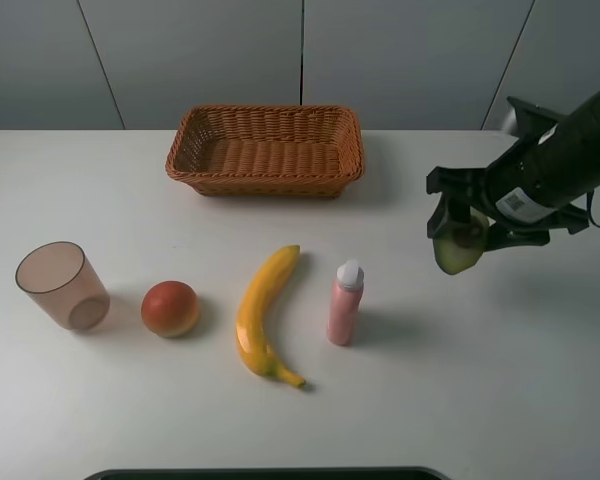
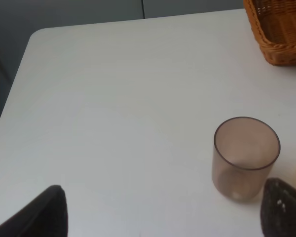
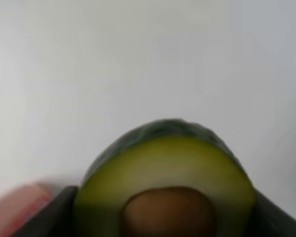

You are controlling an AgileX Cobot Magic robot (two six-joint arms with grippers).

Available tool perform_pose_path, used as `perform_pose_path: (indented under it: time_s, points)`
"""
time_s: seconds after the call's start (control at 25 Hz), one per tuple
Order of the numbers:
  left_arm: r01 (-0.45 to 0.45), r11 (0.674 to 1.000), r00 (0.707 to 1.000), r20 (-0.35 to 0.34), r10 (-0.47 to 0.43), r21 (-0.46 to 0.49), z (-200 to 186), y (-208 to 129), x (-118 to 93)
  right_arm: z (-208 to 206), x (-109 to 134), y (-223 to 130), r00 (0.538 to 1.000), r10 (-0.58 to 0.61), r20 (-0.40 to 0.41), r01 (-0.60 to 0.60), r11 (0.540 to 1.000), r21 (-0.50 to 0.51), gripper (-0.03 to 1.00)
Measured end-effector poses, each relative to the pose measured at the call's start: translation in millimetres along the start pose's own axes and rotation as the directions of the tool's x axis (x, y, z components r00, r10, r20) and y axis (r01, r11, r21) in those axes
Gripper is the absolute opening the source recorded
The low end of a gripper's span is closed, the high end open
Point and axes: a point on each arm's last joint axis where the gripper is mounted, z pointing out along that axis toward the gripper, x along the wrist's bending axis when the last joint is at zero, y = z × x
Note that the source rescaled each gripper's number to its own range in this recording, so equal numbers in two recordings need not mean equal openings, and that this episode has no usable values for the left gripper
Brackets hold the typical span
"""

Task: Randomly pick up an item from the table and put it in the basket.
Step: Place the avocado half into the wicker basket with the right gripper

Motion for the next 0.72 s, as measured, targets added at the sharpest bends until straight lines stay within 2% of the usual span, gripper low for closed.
perform_pose_path:
  time_s: [0.16,0.28,0.36,0.52,0.72]
  points:
    - [0.000,1.000,1.000,0.000,0.000,0.000,0.0,0.0,0.0,-25.7,17.7,36.4,0.995,-0.096,-0.039,0.088,0.984,-0.157,0.00]
    - [0.000,1.000,1.000,0.000,0.000,0.000,0.0,0.0,0.0,-46.5,32.7,63.4,0.983,-0.175,-0.056,0.153,0.947,-0.281,0.00]
    - [0.000,1.000,1.000,0.000,0.000,0.000,0.0,0.0,0.0,-52.1,44.0,78.1,0.974,-0.214,-0.067,0.182,0.929,-0.323,0.00]
    - [0.000,1.000,1.000,0.000,0.000,0.000,0.0,0.0,0.0,-40.8,72.1,108.1,0.949,-0.307,-0.068,0.265,0.896,-0.356,0.00]
    - [0.000,1.000,1.000,0.000,0.000,0.000,0.0,0.0,0.0,2.5,120.4,138.4,0.910,-0.404,-0.087,0.349,0.864,-0.363,0.00]
